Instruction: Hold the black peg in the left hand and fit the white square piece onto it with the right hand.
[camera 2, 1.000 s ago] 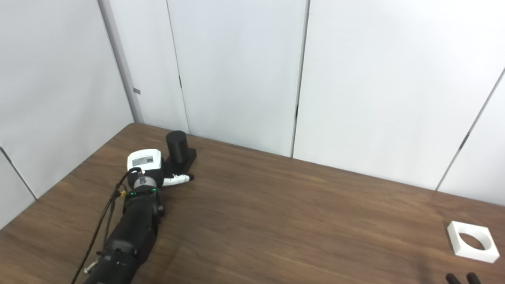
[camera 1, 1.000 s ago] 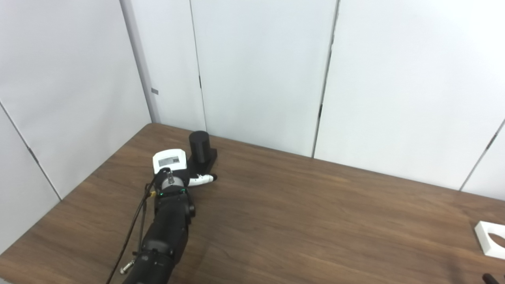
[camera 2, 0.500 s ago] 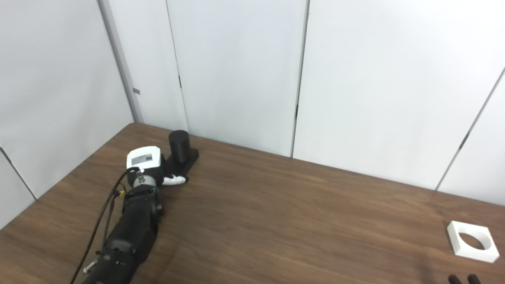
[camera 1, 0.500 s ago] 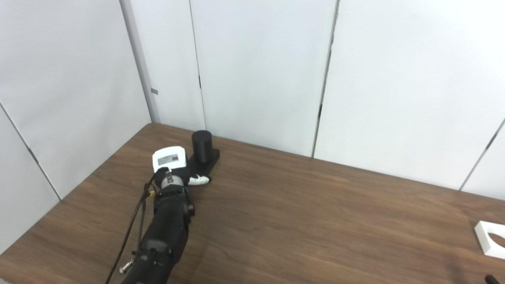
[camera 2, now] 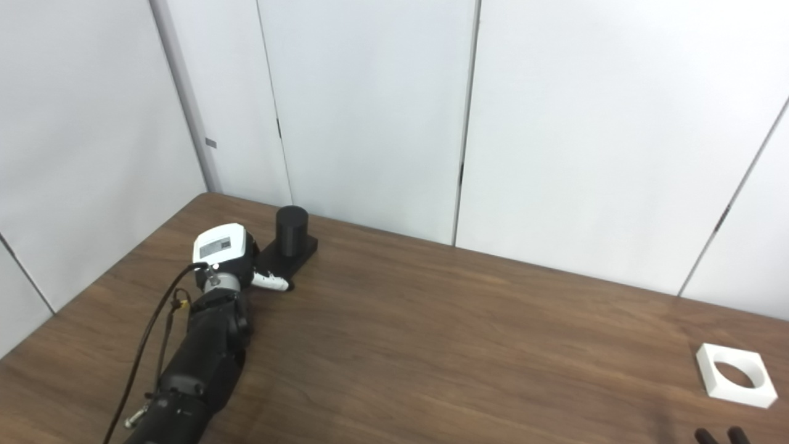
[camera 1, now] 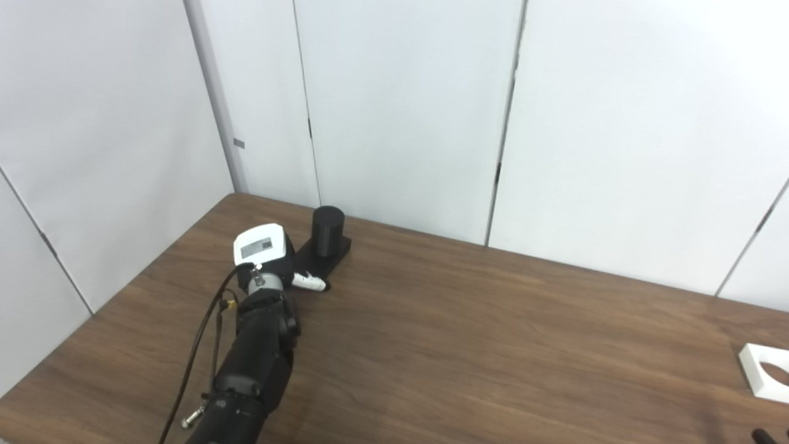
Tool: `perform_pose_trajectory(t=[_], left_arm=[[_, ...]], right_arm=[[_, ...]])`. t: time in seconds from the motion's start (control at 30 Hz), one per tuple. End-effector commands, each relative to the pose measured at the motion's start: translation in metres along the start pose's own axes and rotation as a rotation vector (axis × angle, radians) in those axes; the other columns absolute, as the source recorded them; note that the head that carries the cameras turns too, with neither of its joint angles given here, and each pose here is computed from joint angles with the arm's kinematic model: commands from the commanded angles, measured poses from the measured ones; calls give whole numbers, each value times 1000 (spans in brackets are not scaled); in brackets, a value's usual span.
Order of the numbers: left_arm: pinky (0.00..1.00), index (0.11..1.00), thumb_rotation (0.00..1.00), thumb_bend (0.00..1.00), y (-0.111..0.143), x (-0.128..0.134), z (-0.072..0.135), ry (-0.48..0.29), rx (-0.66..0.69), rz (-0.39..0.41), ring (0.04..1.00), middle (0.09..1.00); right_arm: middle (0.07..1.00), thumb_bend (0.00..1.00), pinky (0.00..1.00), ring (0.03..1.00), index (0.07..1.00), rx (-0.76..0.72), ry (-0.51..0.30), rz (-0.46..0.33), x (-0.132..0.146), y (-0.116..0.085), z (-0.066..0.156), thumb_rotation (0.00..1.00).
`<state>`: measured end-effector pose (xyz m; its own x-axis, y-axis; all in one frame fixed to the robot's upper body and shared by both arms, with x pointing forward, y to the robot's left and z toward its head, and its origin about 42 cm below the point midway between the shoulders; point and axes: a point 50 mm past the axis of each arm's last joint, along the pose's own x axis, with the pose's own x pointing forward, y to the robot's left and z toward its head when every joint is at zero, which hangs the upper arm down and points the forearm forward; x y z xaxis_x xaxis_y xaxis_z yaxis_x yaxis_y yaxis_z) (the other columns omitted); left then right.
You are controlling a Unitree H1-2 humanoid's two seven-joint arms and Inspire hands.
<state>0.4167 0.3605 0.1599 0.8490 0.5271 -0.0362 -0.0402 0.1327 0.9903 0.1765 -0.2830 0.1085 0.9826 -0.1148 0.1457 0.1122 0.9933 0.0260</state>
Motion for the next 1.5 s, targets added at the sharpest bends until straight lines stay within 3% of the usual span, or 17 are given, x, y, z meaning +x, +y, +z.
perform_pose_trajectory(t=[0.0, 0.27, 0.47, 0.6, 0.73, 1.13, 1.47], left_arm=[[649, 488, 58, 523, 25, 9, 1, -15, 0, 81, 769, 737], [603, 488, 57, 520, 24, 10, -2, -9, -64, 48, 762, 735], [471, 486, 53, 515, 28, -1, -4, -69, -161, 68, 647, 650], [550, 487, 52, 511, 35, -13, 3, -142, -240, 80, 705, 710], [562, 490, 54, 506, 44, -27, 15, -225, -258, 49, 735, 761], [607, 490, 53, 503, 69, -80, 49, -432, -371, -13, 743, 735], [738, 490, 54, 499, 68, -128, 53, -603, -493, -198, 830, 784]], right_arm=[[918, 744, 1000, 968, 988, 27, 73, -32, -17, 5, -14, 980], [924, 737, 1000, 978, 990, 34, 75, -31, -17, 6, -14, 971], [910, 722, 1000, 981, 987, 27, 79, -41, -18, 8, -14, 974], [912, 680, 1000, 998, 986, 17, 85, -58, -19, 10, -12, 987], [911, 640, 1000, 997, 984, 17, 84, -66, -19, 10, -11, 989], [893, 604, 1000, 998, 1000, -4, 78, -51, -21, 13, -8, 1000], [883, 555, 1000, 976, 1000, -11, 80, -59, -20, 22, -5, 1000]])
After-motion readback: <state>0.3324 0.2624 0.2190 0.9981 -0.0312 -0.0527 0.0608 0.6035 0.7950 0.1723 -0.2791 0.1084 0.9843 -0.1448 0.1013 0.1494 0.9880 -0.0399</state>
